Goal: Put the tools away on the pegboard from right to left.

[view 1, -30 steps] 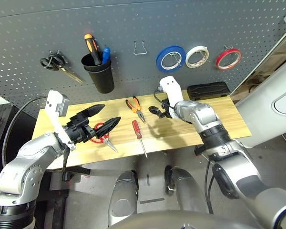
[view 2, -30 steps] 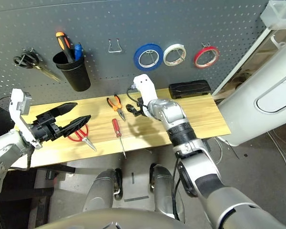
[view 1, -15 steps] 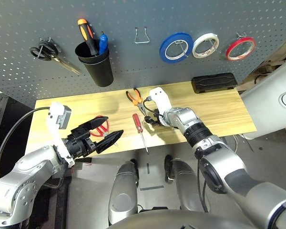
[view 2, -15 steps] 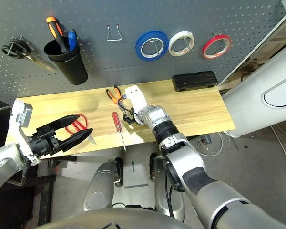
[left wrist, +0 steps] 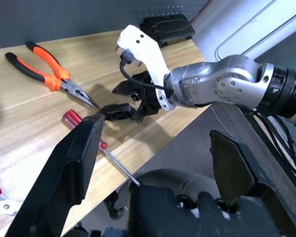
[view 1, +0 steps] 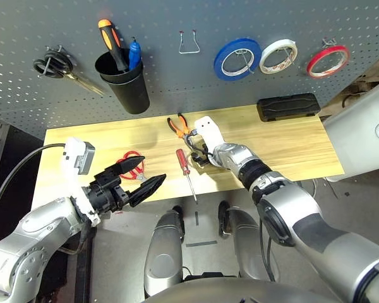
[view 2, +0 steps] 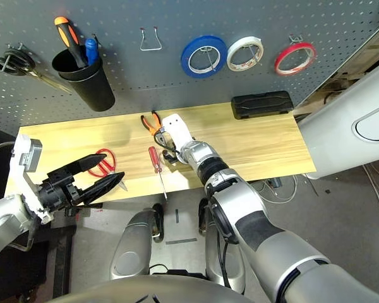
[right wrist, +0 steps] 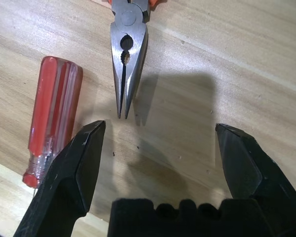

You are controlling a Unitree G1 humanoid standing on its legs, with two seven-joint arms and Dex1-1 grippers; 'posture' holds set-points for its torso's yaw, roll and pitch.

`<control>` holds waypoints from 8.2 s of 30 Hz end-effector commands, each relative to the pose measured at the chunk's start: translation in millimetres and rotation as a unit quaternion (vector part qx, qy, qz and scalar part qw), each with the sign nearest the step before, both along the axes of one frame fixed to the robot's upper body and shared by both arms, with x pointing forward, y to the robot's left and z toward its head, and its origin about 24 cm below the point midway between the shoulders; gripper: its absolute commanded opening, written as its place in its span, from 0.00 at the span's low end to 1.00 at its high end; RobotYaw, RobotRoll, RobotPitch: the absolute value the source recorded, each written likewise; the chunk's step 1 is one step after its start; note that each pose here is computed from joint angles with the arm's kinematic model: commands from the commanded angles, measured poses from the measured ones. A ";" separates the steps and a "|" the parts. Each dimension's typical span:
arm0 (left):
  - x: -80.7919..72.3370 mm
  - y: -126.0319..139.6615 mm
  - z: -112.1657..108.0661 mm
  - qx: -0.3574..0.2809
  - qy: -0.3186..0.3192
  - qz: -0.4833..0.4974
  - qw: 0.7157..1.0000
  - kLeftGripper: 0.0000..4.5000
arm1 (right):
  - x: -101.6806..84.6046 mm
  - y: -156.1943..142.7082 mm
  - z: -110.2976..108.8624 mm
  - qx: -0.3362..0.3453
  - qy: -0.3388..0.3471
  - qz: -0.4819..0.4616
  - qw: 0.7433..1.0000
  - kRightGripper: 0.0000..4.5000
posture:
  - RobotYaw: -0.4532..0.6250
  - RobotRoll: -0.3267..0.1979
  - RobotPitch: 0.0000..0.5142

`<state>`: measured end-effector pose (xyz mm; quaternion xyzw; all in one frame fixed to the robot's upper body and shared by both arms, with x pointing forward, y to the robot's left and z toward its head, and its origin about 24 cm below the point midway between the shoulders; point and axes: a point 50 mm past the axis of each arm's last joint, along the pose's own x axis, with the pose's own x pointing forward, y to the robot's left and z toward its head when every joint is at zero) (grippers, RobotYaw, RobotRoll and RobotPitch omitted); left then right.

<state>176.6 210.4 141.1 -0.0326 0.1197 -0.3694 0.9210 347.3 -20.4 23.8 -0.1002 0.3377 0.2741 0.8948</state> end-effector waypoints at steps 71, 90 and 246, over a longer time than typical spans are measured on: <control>30.8 33.6 -19.1 0.010 -0.043 0.018 0.999 1.00 | -63.1 -154.4 97.0 0.128 -0.160 0.228 0.952 0.99 | 0.44 0.62 0.26; 15.3 60.7 -34.3 0.020 -0.028 0.029 0.999 1.00 | -62.5 -190.7 92.4 0.108 -0.142 0.225 0.958 0.99 | 0.43 0.62 0.25; 36.1 76.9 7.1 -0.028 -0.112 0.071 0.991 1.00 | -37.5 -58.2 154.1 0.156 -0.329 0.125 0.923 0.46 | 0.47 0.62 0.19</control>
